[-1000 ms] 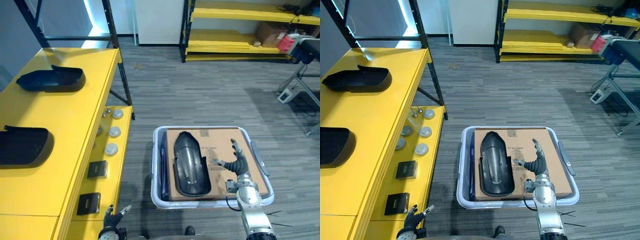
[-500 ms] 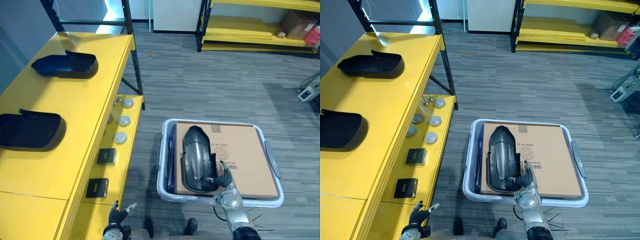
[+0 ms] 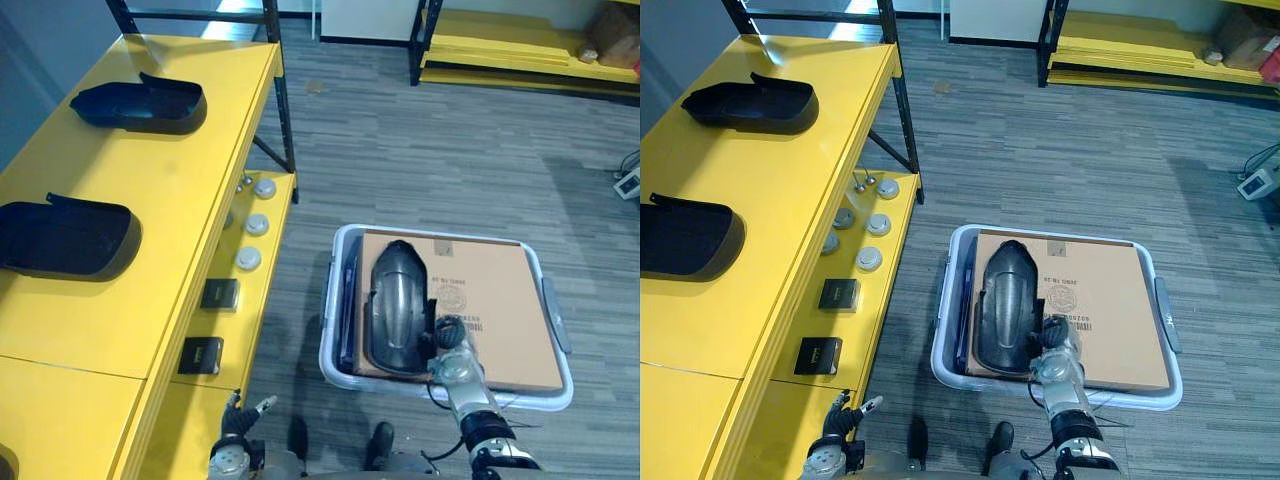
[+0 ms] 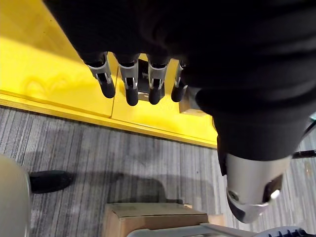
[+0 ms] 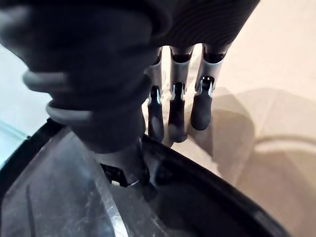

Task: Walk over and take plastic housings, then place them on the shelf

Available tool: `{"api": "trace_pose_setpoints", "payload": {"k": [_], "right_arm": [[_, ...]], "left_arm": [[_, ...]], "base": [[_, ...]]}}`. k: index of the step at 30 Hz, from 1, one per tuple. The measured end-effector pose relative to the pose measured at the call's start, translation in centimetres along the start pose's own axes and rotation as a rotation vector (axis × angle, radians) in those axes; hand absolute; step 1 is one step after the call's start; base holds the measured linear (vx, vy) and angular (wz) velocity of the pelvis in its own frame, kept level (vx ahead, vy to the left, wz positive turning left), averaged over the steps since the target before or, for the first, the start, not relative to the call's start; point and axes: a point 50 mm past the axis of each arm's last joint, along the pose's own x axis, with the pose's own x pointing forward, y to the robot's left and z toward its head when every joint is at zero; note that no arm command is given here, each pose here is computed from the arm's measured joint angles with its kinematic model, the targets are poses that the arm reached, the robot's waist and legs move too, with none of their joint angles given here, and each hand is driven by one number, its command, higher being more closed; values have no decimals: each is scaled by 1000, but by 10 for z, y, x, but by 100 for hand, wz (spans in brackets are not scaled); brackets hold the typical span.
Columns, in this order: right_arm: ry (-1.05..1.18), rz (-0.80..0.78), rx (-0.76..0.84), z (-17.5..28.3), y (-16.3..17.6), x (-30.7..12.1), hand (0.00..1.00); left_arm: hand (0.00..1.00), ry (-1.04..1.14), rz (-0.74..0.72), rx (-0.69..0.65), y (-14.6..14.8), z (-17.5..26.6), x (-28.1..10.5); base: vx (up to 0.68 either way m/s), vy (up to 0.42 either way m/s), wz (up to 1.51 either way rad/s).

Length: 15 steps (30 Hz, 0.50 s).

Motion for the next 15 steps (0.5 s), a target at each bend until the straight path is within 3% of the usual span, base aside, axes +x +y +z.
{"api": "trace_pose_setpoints", "payload": {"k": [8, 15], "right_arm": [[-45, 5, 30, 15, -2, 3, 100], [-128, -105, 135, 27, -25, -5, 100]], "left_arm": [[0, -7, 7, -15, 2, 2, 1], [0, -28, 7, -36, 1, 8, 0]], "base": [[-10, 34, -3], [-63, 7, -2]]}}
